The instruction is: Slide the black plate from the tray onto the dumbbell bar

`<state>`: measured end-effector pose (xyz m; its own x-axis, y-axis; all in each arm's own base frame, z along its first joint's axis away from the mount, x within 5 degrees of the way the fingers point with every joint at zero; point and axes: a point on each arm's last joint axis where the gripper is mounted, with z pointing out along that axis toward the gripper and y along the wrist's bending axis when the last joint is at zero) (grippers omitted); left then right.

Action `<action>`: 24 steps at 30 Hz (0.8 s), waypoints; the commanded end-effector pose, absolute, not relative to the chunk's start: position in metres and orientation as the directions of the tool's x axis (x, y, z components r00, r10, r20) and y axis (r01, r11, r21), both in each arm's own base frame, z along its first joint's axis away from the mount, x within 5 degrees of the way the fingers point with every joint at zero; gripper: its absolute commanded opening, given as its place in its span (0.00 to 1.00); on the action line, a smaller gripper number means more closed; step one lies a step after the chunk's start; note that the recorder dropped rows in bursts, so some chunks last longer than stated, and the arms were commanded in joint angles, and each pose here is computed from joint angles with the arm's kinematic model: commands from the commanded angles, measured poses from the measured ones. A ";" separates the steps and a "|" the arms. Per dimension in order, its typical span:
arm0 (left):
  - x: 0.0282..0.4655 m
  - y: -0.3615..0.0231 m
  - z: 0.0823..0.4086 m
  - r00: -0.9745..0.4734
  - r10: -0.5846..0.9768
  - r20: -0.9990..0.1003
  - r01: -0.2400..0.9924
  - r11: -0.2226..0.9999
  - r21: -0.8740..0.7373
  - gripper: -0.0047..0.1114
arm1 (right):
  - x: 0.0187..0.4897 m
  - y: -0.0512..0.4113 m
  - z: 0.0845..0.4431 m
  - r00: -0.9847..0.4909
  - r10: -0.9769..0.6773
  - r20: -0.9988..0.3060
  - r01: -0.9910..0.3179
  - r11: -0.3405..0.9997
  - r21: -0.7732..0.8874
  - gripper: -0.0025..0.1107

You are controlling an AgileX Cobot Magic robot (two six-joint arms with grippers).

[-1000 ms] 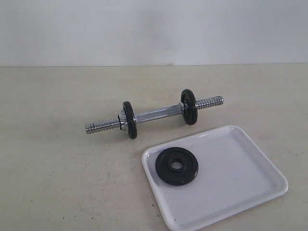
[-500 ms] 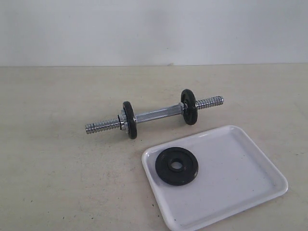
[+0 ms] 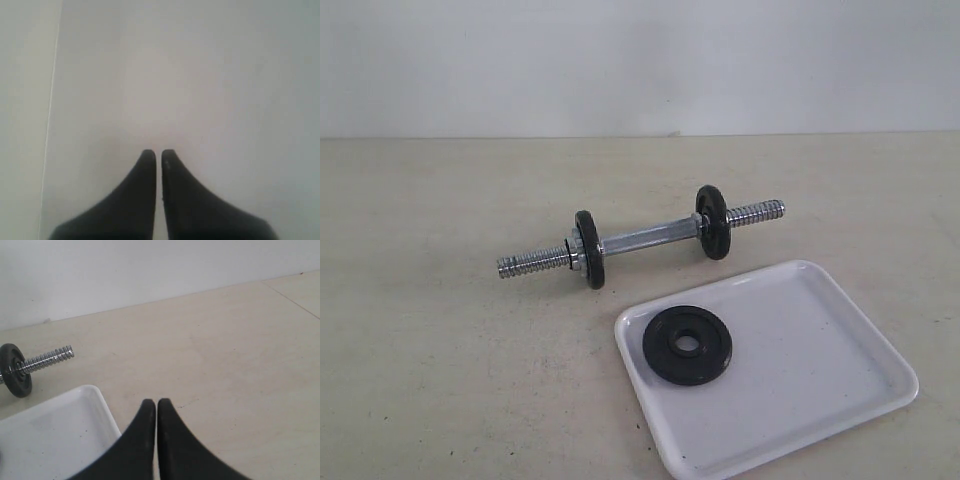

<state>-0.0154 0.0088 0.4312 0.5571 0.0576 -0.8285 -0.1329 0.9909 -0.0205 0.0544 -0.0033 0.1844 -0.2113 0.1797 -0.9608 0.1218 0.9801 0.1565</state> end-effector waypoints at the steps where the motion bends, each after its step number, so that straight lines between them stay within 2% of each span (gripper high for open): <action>1: 0.036 0.016 0.423 0.348 0.034 -0.937 -0.189 0.981 -0.034 0.08 | 0.054 -0.004 0.186 -0.197 0.169 -0.966 0.123 0.981 0.146 0.02; 5: 0.081 0.022 0.395 -0.009 -0.015 -1.000 -0.243 0.970 -0.012 0.08 | 0.054 -0.004 0.186 -0.197 0.169 -0.966 0.123 0.981 0.146 0.02; 8: 0.108 0.019 0.367 -0.315 -0.007 -0.949 -0.195 0.979 0.057 0.08 | 0.054 -0.004 0.186 -0.197 0.169 -0.966 0.123 0.981 0.146 0.02; 11: 0.138 0.007 0.343 -0.503 -0.080 -0.860 -0.095 0.995 -0.037 0.08 | 0.055 -0.004 0.189 -0.166 0.166 -0.972 0.123 0.982 0.147 0.02; 14: 0.156 -0.010 0.330 -0.593 -0.073 -0.802 0.062 0.989 -0.135 0.08 | 0.055 -0.004 0.189 -0.166 0.166 -0.972 0.123 0.982 0.147 0.02; 19: 0.173 -0.033 0.316 -0.637 0.092 -0.765 0.361 0.913 -0.191 0.08 | 0.055 -0.004 0.189 -0.166 0.166 -0.972 0.123 0.982 0.147 0.02; 24: 0.172 -0.039 0.303 -0.687 0.145 -0.712 0.422 0.877 -0.229 0.08 | 0.055 -0.004 0.189 -0.166 0.166 -0.972 0.123 0.982 0.147 0.02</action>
<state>0.1742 -0.0367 0.3086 -0.6757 0.1245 -0.7265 0.3982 0.8911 -0.2177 0.0549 -0.0037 0.1870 -0.1830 0.1751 -0.9674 0.1213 0.9805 0.1545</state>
